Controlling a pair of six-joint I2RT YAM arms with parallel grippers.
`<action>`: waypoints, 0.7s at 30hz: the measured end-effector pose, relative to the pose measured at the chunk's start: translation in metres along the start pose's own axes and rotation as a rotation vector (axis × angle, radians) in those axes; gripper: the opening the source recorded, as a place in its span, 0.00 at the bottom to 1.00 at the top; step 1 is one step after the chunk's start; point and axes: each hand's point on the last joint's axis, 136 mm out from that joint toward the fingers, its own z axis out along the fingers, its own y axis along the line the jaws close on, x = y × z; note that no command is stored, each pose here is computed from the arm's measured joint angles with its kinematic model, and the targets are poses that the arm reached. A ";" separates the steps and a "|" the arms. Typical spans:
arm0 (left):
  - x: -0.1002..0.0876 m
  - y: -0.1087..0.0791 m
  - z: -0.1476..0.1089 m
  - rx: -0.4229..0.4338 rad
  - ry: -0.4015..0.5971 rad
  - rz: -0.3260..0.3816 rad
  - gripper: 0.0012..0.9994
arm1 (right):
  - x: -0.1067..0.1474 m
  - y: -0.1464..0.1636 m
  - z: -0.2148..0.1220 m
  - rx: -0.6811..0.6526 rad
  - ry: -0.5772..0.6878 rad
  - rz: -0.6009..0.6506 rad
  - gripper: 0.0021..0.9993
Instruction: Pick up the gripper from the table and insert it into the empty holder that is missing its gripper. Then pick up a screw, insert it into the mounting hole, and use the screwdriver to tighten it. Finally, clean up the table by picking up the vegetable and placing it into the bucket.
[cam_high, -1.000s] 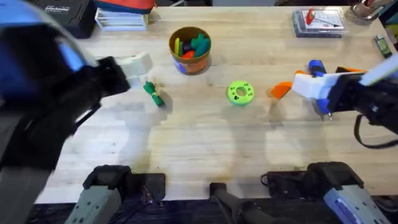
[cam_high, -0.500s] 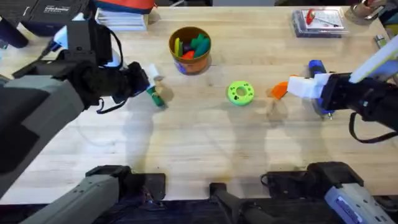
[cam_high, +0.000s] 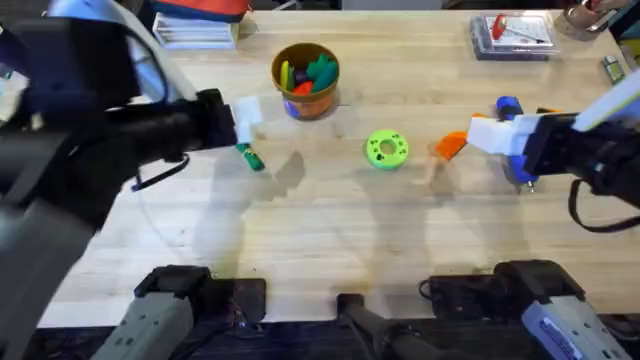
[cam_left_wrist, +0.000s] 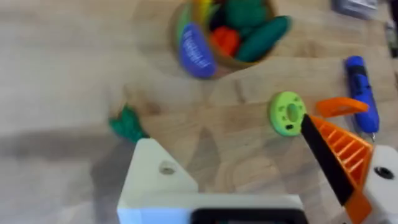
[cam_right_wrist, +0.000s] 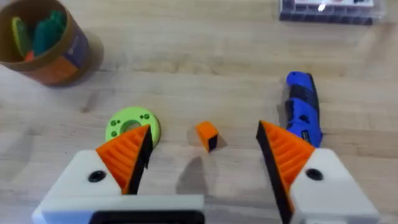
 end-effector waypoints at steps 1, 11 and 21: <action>-0.003 -0.008 -0.007 0.024 -0.027 0.049 0.99 | -0.003 0.000 -0.003 -0.001 -0.014 -0.001 0.99; -0.023 -0.036 -0.062 0.014 -0.262 0.390 0.99 | -0.011 0.001 -0.015 -0.001 -0.067 -0.003 0.99; -0.033 -0.031 -0.064 -0.035 -0.300 0.420 0.99 | -0.011 0.001 -0.015 -0.001 -0.066 -0.003 0.99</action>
